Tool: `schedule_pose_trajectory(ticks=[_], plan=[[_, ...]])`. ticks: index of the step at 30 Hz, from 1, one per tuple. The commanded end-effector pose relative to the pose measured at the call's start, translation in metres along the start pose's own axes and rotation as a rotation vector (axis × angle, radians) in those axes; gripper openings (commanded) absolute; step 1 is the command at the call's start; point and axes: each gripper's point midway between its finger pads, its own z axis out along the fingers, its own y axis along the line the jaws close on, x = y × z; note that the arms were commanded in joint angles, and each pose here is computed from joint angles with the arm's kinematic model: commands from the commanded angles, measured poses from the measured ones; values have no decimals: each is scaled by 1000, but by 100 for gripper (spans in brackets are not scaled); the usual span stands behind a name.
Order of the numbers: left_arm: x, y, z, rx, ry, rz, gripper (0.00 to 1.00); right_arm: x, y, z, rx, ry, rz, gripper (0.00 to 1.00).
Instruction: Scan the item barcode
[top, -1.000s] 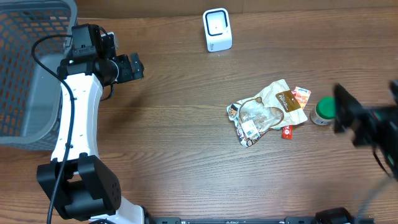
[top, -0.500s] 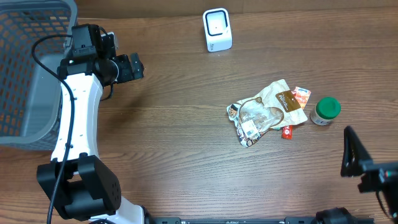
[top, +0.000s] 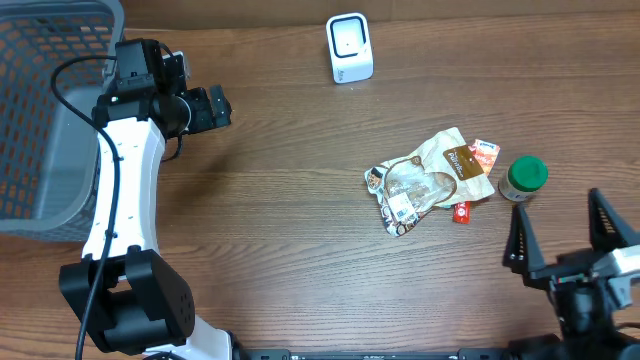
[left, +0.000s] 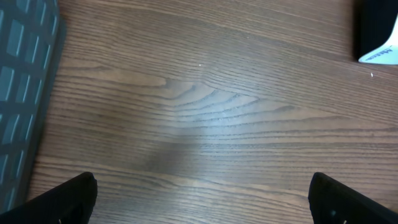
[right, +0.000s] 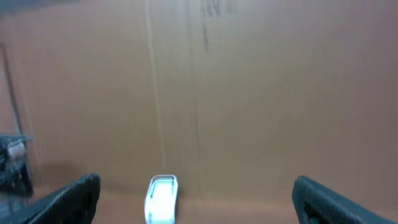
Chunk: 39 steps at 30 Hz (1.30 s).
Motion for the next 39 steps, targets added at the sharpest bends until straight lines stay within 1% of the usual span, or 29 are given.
schedule_pose_trajectory(ticks=[1,5,9,16,24,39], plan=[[-2,1,0,-3,-5,3,100,19,4,3,-40,-52,-1,100],[-2,1,0,-3,-5,3,100,48,-2,8,-27,-50,65,100],[-2,1,0,-3,-5,3,100,87,-14,9,16,24,124,100],[-2,1,0,-3,-6,3,100,133,-26,7,59,118,128,100],[-2,1,0,-3,-5,3,100,180,-31,-5,99,317,139,100],[-2,1,0,-3,-5,3,100,179,-31,-4,97,311,139,100]])
